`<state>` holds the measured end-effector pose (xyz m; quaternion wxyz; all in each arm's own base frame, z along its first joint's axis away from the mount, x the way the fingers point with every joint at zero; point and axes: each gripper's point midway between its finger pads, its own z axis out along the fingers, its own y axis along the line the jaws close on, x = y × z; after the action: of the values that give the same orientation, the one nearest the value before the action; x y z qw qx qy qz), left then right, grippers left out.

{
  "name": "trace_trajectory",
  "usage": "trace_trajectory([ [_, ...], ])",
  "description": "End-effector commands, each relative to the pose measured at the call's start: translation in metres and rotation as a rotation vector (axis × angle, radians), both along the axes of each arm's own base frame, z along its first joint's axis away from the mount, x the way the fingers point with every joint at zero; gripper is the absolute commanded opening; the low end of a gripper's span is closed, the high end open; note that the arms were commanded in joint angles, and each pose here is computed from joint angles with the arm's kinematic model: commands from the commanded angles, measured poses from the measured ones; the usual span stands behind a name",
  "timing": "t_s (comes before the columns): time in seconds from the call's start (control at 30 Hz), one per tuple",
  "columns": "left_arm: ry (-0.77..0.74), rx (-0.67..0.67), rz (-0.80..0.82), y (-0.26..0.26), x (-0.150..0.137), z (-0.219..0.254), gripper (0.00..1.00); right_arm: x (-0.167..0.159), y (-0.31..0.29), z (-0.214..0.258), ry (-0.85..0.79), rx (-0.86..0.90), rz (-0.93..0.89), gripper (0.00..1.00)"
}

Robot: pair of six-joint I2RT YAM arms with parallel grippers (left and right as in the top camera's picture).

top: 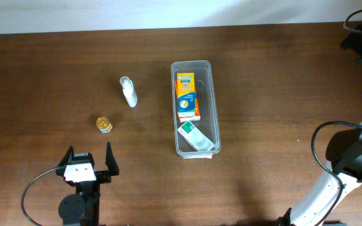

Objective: Pack container

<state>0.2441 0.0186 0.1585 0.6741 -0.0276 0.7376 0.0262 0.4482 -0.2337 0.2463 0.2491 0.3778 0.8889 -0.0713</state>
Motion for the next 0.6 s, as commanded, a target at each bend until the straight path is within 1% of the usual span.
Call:
trace_trajectory([
  [0.0,-0.001,0.016,0.009,0.002,0.000,-0.002,1.00,-0.009,-0.024,0.001,0.041,-0.108,-0.069,0.99],
  [0.17,-0.001,0.016,0.009,0.002,0.000,-0.002,0.99,-0.008,-0.029,0.004,0.038,-0.133,-0.082,0.98],
  [0.3,-0.013,0.020,0.048,0.009,0.000,0.001,1.00,-0.011,-0.032,0.002,0.054,-0.147,-0.092,0.98],
  [0.4,-0.045,0.022,0.048,0.009,0.000,0.009,1.00,-0.017,-0.039,-0.003,0.100,-0.180,-0.118,0.98],
  [0.47,-0.087,0.024,0.056,0.010,0.000,0.020,1.00,-0.016,-0.039,-0.011,0.115,-0.173,-0.115,0.98],
  [0.57,-0.108,0.026,0.057,0.010,0.000,0.025,0.99,-0.016,-0.037,-0.016,0.132,-0.162,-0.109,0.98],
])
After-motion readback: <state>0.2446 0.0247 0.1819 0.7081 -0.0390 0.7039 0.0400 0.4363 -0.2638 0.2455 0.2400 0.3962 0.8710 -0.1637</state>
